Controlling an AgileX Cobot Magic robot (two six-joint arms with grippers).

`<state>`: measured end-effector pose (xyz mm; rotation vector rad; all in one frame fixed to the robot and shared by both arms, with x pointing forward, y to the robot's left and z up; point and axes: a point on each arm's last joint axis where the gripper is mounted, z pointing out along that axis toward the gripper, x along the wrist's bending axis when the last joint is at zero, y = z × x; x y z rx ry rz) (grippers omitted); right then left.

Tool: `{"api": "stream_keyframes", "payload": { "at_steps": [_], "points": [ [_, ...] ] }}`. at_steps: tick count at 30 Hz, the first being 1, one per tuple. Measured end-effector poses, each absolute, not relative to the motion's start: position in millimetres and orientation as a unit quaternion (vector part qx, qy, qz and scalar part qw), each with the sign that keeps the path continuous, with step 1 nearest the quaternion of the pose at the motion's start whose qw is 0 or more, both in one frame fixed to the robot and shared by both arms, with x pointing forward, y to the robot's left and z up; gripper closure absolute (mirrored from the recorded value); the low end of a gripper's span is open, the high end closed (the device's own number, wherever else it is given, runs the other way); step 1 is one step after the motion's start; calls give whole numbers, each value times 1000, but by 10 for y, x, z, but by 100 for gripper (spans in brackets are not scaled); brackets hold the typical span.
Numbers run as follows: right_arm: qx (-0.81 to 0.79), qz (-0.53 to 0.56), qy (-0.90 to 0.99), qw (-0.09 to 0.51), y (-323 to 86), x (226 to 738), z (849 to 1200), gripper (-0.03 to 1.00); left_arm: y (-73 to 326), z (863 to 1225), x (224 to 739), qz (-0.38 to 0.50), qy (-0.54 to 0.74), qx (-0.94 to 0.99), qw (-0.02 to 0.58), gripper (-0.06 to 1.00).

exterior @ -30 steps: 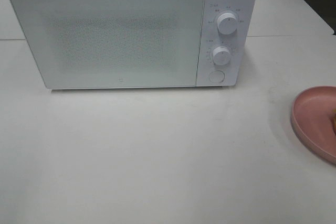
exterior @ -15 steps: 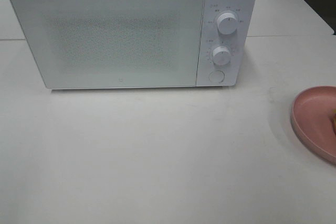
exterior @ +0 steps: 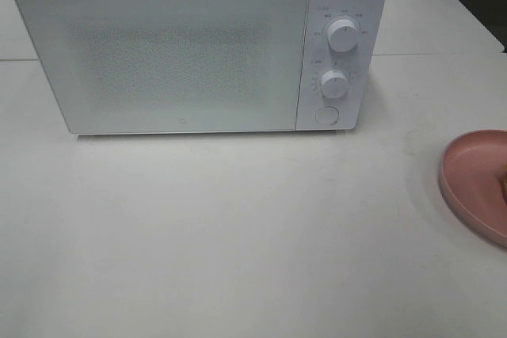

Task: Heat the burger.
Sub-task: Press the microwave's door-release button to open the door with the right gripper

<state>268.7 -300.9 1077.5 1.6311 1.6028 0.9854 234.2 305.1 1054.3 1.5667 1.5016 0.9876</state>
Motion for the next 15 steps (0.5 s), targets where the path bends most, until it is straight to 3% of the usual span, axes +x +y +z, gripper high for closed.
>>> {"api": "stream_keyframes", "payload": {
  "at_steps": [15],
  "points": [
    [615, 373, 619, 316, -2911, 3210, 10821, 22, 3051, 10543, 2342, 385, 585, 611, 370, -5]
  ]
}}
